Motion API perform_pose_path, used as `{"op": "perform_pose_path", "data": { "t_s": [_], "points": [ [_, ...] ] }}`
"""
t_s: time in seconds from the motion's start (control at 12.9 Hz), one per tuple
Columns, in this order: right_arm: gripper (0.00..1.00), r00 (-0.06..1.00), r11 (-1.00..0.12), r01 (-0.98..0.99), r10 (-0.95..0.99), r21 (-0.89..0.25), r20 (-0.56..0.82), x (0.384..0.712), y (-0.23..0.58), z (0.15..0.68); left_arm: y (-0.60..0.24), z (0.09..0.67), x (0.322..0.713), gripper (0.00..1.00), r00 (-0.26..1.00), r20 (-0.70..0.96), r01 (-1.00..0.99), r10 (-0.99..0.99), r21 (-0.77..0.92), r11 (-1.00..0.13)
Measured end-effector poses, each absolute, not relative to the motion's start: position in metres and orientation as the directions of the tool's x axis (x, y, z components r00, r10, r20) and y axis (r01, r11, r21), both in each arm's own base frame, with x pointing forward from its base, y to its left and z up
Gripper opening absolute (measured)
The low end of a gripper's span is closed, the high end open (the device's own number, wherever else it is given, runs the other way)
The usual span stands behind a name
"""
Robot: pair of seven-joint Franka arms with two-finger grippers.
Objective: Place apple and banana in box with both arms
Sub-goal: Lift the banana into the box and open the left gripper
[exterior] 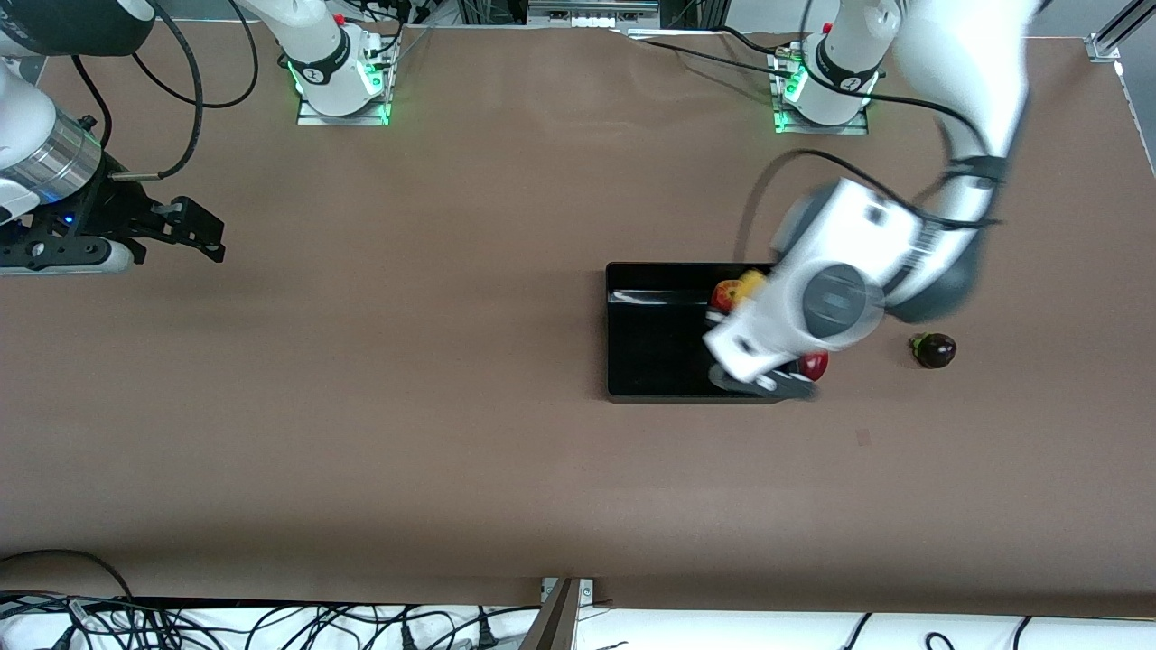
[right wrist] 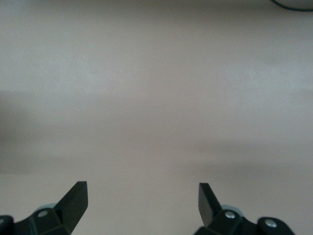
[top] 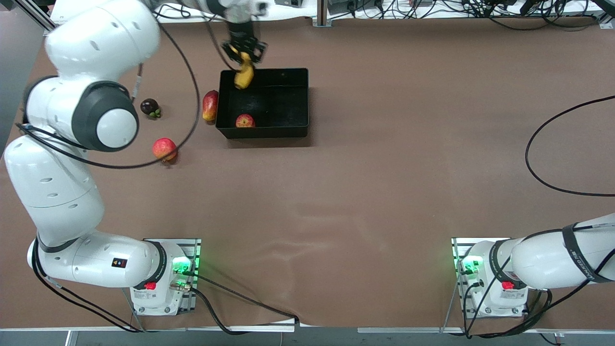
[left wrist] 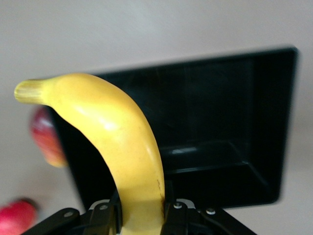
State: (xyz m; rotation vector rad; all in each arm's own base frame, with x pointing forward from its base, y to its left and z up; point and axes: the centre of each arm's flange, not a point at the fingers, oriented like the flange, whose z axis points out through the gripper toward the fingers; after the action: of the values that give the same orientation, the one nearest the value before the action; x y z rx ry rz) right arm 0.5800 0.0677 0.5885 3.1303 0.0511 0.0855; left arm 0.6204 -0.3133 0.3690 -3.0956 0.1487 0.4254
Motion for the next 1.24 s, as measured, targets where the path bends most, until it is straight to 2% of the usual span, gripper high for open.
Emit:
{"op": "perform_pose_path", "data": {
  "t_s": [0.23, 0.54, 0.85, 0.93, 1.24],
  "points": [
    [1.00, 0.998, -0.999, 0.032, 0.033, 0.011, 0.054, 0.580, 0.068, 0.588, -0.375, 0.314, 0.586, 0.34, 0.960, -0.269, -0.086, -0.081, -0.008, -0.996],
    [1.00, 0.998, -0.999, 0.032, 0.033, 0.011, 0.054, 0.580, 0.068, 0.588, -0.372, 0.243, 0.575, 0.34, 0.965, -0.252, -0.068, -0.071, 0.023, -0.997],
    [1.00, 0.998, -0.999, 0.032, 0.033, 0.011, 0.054, 0.580, 0.068, 0.588, -0.367, 0.222, 0.576, 0.34, 0.968, -0.245, -0.054, -0.060, 0.033, -0.998],
    [1.00, 0.998, -0.999, 0.032, 0.033, 0.011, 0.054, 0.580, 0.068, 0.588, -0.364, 0.221, 0.577, 0.39, 0.967, -0.247, -0.050, -0.056, 0.031, -0.998],
    [1.00, 0.998, -0.999, 0.032, 0.033, 0.011, 0.054, 0.580, 0.068, 0.588, -0.325, 0.237, 0.607, 0.80, 0.974, -0.227, 0.019, 0.010, 0.038, -0.999]
  ]
}}
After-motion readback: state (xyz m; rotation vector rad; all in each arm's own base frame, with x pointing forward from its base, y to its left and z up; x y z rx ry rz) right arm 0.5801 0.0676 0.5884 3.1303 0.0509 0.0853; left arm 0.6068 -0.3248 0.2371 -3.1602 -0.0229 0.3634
